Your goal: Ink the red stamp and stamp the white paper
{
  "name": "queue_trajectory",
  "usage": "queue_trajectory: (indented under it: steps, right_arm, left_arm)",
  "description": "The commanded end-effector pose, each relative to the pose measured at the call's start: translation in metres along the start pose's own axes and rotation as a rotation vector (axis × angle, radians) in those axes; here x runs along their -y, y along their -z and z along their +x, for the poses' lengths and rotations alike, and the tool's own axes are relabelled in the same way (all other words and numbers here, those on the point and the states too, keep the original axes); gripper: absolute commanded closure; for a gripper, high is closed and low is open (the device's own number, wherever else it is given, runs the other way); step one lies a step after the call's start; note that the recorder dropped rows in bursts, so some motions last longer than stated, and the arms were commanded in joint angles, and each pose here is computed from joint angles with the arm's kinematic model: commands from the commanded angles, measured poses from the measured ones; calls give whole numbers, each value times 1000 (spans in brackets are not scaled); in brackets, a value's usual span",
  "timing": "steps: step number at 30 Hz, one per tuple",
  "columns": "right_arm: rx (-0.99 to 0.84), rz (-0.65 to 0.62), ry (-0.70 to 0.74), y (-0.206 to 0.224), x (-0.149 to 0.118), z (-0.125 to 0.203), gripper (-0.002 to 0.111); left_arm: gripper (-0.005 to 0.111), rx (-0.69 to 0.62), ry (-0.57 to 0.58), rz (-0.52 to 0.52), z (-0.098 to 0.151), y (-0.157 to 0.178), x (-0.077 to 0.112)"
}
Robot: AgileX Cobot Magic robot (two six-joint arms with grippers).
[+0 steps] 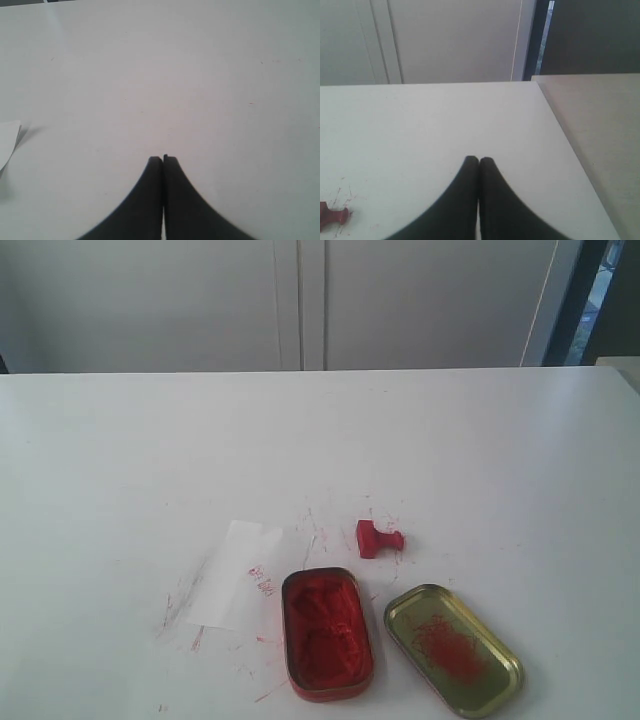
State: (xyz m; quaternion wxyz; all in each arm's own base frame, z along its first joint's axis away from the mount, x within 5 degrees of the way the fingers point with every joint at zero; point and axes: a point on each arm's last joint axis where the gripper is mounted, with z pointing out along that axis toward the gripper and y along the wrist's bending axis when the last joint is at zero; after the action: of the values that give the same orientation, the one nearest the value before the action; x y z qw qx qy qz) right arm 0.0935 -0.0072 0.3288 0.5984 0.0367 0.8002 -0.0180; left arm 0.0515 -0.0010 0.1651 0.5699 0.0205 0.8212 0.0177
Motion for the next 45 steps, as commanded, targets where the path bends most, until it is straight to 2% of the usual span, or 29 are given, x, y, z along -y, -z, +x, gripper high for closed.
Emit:
queue_trajectory:
  steps: [1,7,14,18,29,38,45]
  right_arm:
    - [86,1,9,17,0,-2,108]
    - [273,-1,12,59,-1,0,108]
    - [395,-5,-5,86,-1,6,108]
    - [443,-4,-6,77,0,29,108]
    - [181,0,-9,23,1,99,108]
    - [9,3,-11,-2,2,152,108]
    - [33,4,-11,-3,2,152,108]
  left_arm:
    - [107,-2,10,2,-1,0,0]
    - [107,-2,10,2,-1,0,0]
    - [107,-2,10,2,-1,0,0]
    - [107,-2,10,2,-1,0,0]
    - [107,-2,10,2,-1,0,0]
    - [107,-2,10,2,-1,0,0]
    - [107,-2,10,2,-1,0,0]
